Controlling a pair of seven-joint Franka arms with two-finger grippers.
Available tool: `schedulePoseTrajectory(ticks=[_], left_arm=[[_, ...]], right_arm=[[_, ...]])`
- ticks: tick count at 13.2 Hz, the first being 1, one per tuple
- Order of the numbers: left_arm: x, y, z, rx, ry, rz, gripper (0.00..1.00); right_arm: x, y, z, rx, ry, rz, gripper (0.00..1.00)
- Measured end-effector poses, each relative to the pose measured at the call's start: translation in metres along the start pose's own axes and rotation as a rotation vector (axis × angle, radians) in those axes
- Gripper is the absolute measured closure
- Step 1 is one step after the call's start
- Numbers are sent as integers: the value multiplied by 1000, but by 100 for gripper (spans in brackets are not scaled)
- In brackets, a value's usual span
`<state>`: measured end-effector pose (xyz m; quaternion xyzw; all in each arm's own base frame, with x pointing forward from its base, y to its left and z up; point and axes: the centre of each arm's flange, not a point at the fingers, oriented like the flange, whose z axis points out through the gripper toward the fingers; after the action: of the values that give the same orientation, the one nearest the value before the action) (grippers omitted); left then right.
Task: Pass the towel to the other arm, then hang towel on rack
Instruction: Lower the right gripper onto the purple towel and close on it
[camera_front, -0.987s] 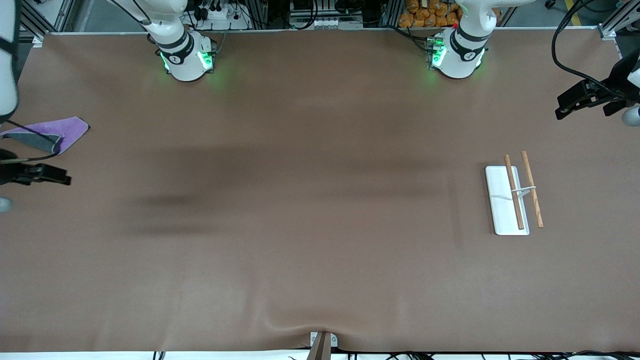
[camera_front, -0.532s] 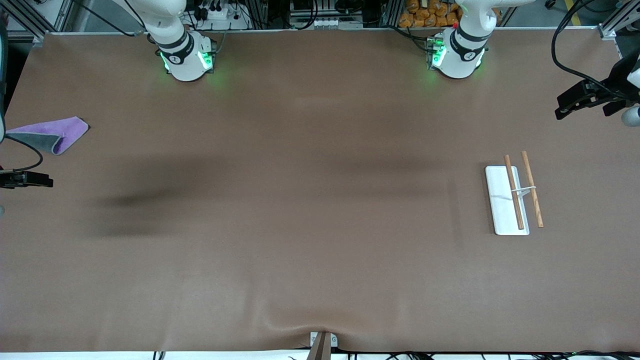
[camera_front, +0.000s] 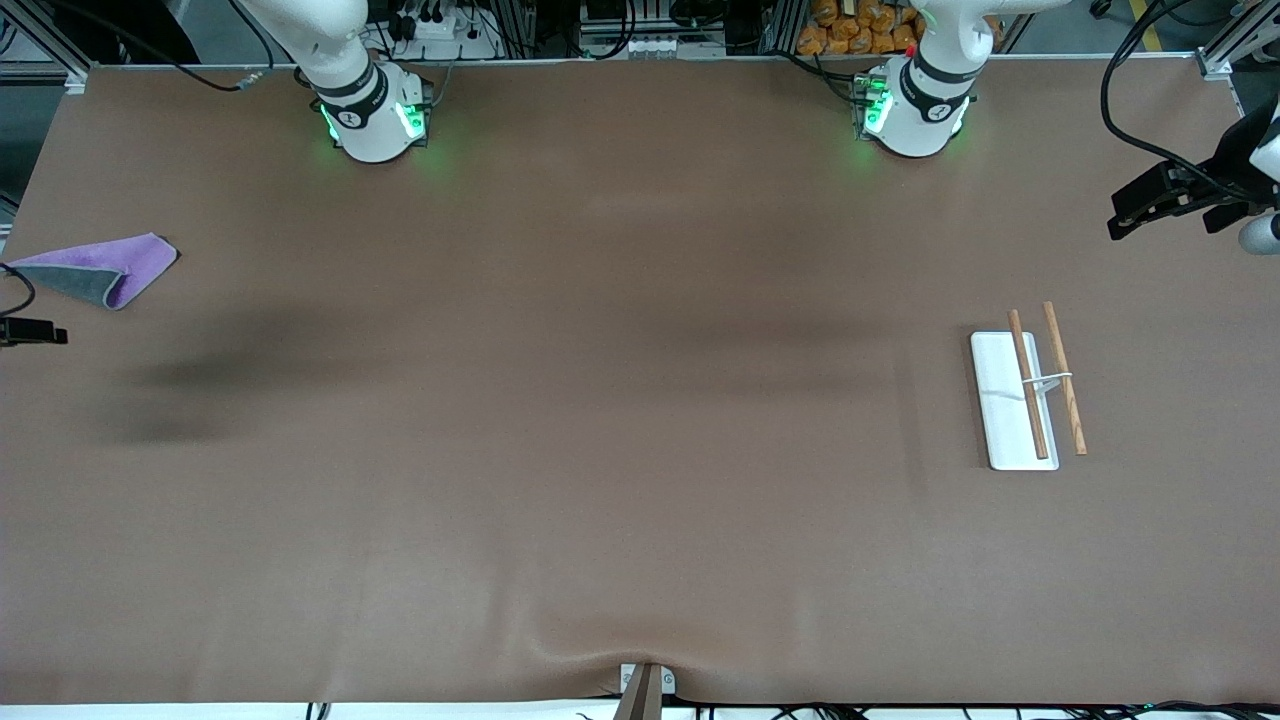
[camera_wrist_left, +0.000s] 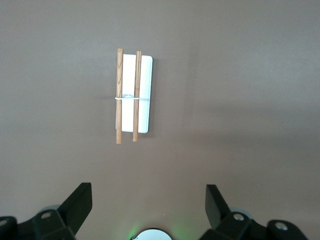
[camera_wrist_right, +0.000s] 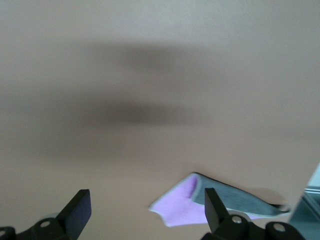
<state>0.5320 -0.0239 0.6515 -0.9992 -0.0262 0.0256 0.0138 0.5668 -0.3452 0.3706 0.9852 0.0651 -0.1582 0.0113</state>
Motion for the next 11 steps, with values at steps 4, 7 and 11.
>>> schedulePoseTrajectory(ticks=[4, 7, 11], left_arm=[[1, 0, 2, 0, -3, 0, 0], [1, 0, 3, 1, -7, 0, 0], [2, 0, 6, 1, -12, 1, 0]], right_arm=[[-8, 18, 29, -45, -31, -93, 0], [-33, 47, 68, -29, -13, -122, 0], [-57, 59, 115, 13, -23, -139, 0]])
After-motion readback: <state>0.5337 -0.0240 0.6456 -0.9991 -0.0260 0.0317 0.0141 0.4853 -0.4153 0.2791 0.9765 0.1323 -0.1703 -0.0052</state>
